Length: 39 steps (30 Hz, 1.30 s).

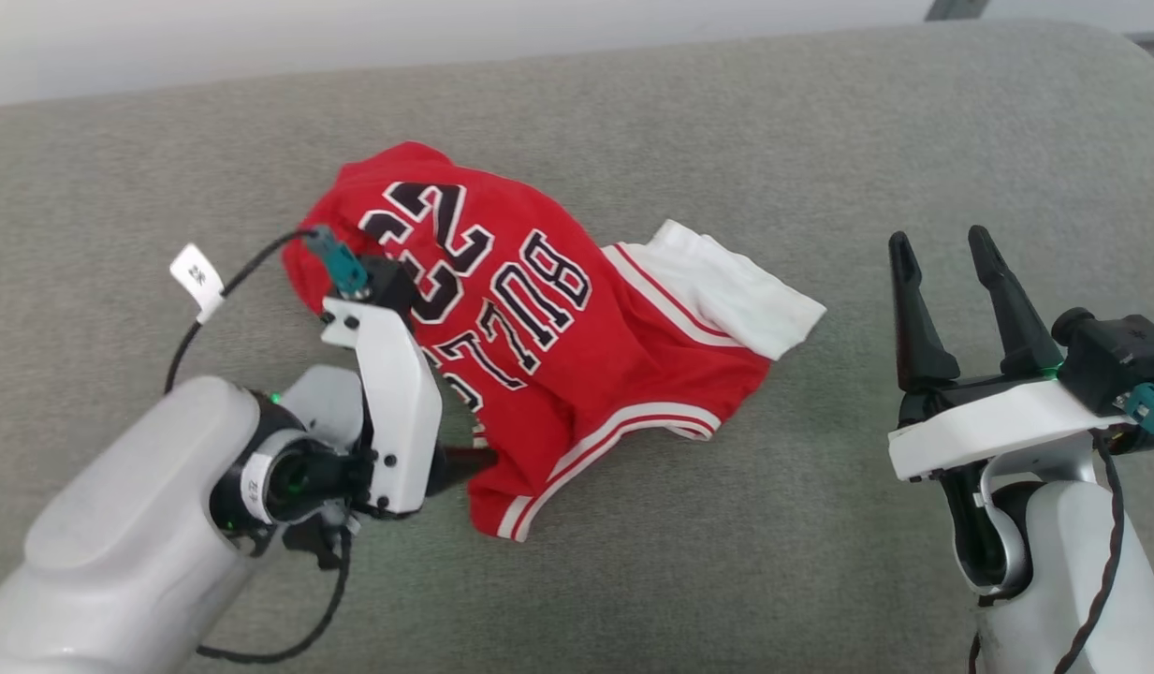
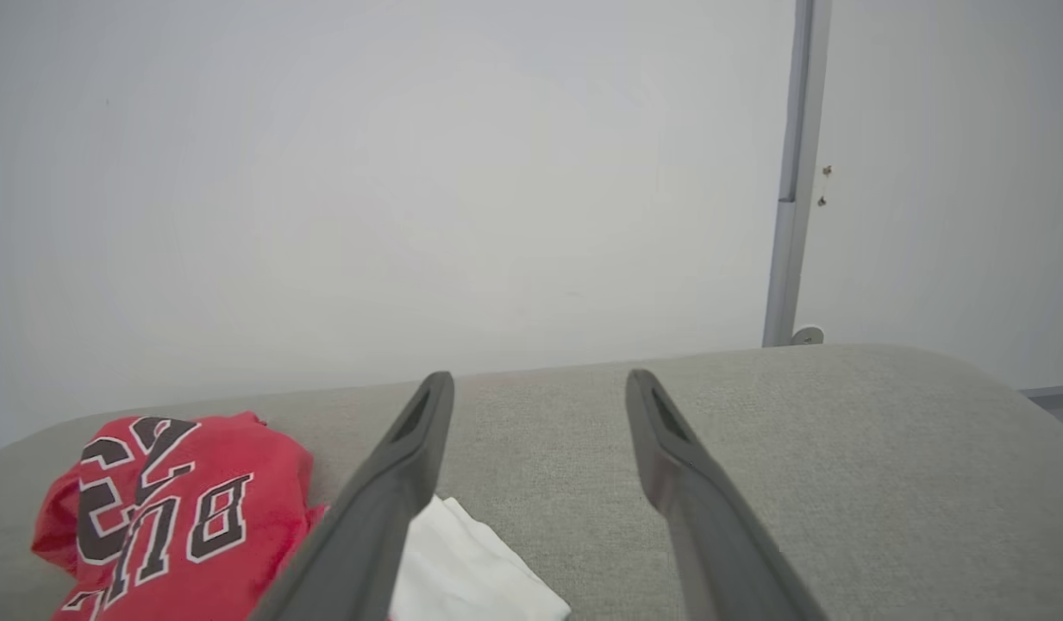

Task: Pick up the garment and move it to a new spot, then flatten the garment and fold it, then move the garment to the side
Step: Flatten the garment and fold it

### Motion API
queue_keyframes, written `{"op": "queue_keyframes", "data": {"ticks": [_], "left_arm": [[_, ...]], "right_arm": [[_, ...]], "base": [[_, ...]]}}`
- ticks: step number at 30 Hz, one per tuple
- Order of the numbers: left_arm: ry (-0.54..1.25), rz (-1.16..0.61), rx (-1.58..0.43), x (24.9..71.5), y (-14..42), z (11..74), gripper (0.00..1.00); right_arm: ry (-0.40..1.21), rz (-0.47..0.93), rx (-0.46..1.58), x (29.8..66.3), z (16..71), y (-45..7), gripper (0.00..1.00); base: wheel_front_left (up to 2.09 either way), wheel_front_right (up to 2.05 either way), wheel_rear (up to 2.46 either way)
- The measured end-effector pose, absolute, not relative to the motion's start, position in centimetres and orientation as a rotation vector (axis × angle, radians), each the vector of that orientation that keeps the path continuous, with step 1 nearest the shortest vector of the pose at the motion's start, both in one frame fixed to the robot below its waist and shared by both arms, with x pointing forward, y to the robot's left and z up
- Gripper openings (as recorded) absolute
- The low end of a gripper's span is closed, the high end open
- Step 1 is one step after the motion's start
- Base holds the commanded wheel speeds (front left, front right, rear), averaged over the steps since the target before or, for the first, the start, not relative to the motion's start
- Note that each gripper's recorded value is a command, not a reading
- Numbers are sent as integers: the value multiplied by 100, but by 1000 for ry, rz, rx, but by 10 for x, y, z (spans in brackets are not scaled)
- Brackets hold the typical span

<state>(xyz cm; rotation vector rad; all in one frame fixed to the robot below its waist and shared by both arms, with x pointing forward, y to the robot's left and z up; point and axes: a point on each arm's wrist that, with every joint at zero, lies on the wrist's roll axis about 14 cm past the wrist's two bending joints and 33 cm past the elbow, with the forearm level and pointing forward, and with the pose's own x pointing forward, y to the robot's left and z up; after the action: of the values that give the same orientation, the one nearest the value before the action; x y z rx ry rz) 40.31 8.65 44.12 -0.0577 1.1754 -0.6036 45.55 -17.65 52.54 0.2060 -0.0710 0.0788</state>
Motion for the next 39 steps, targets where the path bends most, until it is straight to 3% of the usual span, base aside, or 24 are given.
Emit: {"op": "queue_keyframes", "data": {"ticks": [11,12,13,22,35,39], "left_arm": [[1362,-599,-156,393,66,385,100],[1376,-599,-163,392,66,382,34],[1379,-604,-161,392,66,380,0],[1344,-501,-228,405,96,379,0],[1175,-121,-224,423,237,411,0],[1119,-97,-254,428,249,423,0]], "right_arm": [[-45,-2,206,448,512,-206,100],[-46,-4,206,447,512,-207,100],[-46,-5,205,447,512,-207,100],[-57,-3,212,448,516,-206,100],[-62,59,214,457,524,-182,100],[-63,74,212,459,525,-177,100]], "base": [[0,0,0],[0,0,0],[0,0,0],[0,0,0],[0,0,0],[0,0,0]]}}
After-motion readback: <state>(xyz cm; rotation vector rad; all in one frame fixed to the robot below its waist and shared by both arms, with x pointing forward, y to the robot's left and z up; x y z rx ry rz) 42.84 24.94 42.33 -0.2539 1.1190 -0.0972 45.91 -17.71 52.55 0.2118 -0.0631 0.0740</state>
